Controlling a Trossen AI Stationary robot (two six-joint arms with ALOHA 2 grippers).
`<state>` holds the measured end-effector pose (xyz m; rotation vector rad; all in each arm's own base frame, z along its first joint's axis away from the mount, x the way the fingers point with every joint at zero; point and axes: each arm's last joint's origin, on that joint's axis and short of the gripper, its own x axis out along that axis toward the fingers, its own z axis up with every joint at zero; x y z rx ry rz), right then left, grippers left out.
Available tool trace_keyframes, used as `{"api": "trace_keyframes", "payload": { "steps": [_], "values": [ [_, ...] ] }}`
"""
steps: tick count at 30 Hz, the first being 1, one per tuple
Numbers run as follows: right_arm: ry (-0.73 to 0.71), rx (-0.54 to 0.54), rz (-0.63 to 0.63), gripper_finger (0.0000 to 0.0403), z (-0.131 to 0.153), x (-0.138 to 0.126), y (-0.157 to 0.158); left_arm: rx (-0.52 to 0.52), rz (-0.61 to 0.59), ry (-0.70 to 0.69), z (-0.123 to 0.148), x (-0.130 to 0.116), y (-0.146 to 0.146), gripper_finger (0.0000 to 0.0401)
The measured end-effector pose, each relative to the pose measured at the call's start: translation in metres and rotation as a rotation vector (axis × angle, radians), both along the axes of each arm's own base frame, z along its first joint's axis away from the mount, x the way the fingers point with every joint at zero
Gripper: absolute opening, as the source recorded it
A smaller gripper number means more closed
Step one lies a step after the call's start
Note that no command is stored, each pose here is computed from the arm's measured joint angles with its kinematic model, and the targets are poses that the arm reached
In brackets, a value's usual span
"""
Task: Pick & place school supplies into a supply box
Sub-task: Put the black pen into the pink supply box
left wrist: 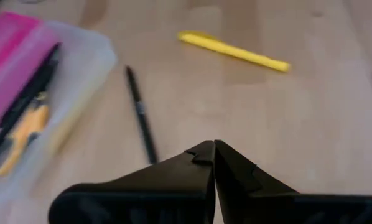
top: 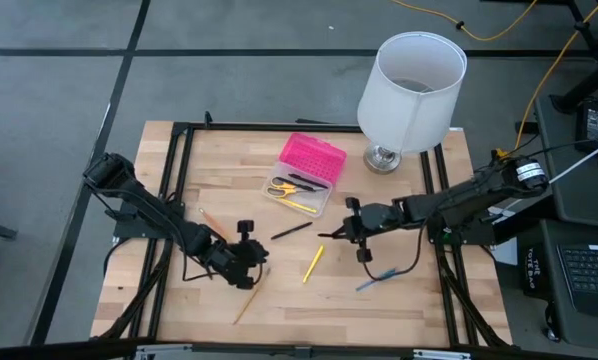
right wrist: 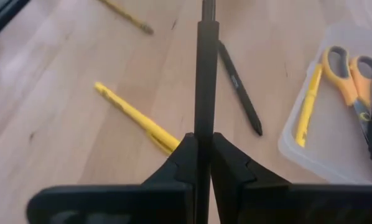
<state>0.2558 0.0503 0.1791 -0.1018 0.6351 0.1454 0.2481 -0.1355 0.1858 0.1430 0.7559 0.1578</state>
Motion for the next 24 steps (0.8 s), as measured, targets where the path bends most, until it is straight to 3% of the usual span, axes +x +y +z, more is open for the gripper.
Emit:
{"api": "trace_keyframes", "payload": {
  "steps": [14, 24],
  "values": [
    [-0.156, -0.009, -0.079, 0.0027, 0.030, 0.013, 0.016, 0.098, 0.075, -0.054, -0.009, -0.003, 0.008, 0.0003],
    [-0.225, -0.068, -0.208, 0.0027, 0.027, 0.022, 0.014, 0.108, 0.082, -0.059, -0.009, -0.003, 0.008, 0.0004]
  ]
}}
